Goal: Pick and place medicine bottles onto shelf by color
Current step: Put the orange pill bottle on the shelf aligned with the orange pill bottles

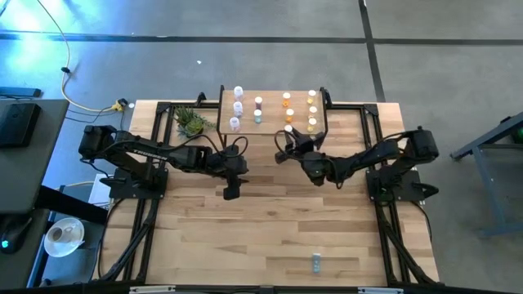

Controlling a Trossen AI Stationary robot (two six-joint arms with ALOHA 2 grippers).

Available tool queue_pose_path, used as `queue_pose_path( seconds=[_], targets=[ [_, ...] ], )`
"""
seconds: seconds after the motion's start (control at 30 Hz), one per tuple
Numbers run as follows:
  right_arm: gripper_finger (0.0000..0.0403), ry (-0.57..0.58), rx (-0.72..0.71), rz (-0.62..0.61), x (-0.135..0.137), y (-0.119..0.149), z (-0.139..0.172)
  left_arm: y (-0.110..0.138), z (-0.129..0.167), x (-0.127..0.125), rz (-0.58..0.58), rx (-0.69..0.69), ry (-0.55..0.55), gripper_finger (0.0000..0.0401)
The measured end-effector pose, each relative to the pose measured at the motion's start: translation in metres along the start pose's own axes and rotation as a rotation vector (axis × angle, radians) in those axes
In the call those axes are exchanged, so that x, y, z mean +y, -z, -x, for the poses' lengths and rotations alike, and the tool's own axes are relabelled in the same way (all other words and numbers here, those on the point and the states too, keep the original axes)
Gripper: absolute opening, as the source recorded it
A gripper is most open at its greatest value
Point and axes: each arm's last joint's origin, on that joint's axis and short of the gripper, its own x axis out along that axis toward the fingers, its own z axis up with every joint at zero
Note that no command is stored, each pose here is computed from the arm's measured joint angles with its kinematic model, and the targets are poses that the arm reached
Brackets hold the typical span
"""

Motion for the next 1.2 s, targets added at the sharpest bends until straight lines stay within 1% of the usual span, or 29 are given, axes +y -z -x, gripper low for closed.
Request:
queue_pose_path(
  seconds=[0.3,0.37,0.57,0.97,1.2],
  targets=[
    [0.0094,0.033,0.004,-0.008,-0.006,0.002,-0.012,0.0,0.0,0.0,0.0,0.0,0.0,0.0186],
    [0.0094,0.02,0.009,-0.01,-0.008,0.002,-0.017,0.0,0.0,0.0,0.0,0.0,0.0,0.0186],
    [0.0094,0.032,0.015,-0.009,-0.012,0.002,-0.023,0.0,0.0,0.0,0.002,0.0,0.0,0.0186],
    [0.0094,0.036,0.032,0.02,-0.013,0.005,-0.023,0.0,0.0,0.0,0.007,0.0,0.0,0.0186],
    [0.0094,0.047,0.037,-0.007,-0.013,0.007,-0.022,0.0,0.0,0.0,0.01,0.0,0.0,0.0186]
  ],
)
